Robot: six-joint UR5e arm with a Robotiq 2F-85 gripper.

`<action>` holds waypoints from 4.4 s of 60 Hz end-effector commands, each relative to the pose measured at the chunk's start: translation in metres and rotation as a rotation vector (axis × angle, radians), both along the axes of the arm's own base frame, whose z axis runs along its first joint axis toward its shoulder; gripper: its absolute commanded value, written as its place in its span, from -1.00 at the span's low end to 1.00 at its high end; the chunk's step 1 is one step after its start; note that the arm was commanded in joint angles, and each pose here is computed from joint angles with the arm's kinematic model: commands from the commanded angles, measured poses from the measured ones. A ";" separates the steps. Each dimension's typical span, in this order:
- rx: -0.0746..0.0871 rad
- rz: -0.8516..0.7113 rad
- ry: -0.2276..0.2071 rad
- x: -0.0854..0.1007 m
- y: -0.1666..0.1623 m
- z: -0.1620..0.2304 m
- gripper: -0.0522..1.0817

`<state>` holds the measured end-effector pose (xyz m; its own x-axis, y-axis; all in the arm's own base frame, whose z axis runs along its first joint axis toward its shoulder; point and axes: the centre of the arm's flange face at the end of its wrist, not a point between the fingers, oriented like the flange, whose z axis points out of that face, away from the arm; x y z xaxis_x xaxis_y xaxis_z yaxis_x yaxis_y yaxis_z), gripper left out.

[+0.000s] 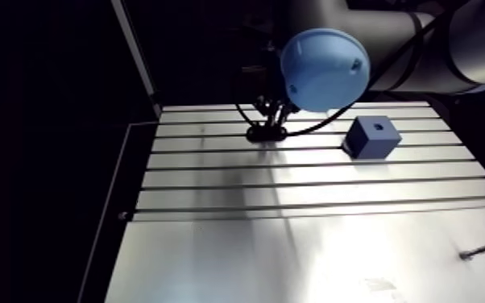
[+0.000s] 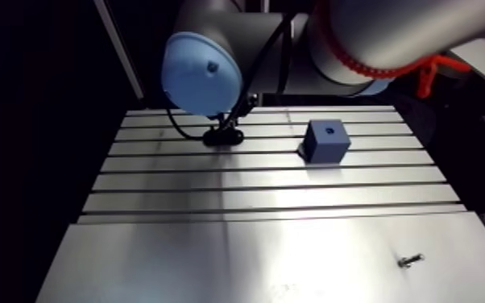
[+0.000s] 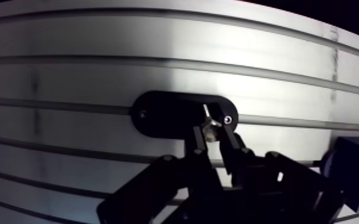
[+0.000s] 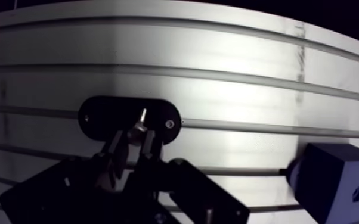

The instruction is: Pick up the M10 bolt and insert it into the hex recess until seated.

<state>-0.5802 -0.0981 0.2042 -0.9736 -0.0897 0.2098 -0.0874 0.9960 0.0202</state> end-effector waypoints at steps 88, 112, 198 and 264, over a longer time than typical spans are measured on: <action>0.010 0.462 -0.278 0.010 0.157 0.193 0.60; 0.015 0.421 -0.270 0.008 0.183 0.187 0.60; 0.049 0.390 -0.279 -0.009 0.236 0.101 0.59; 0.012 0.396 -0.289 -0.009 0.232 0.083 0.62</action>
<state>-0.5889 0.1336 0.2920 -0.8832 -0.4649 -0.0620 -0.4630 0.8853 -0.0433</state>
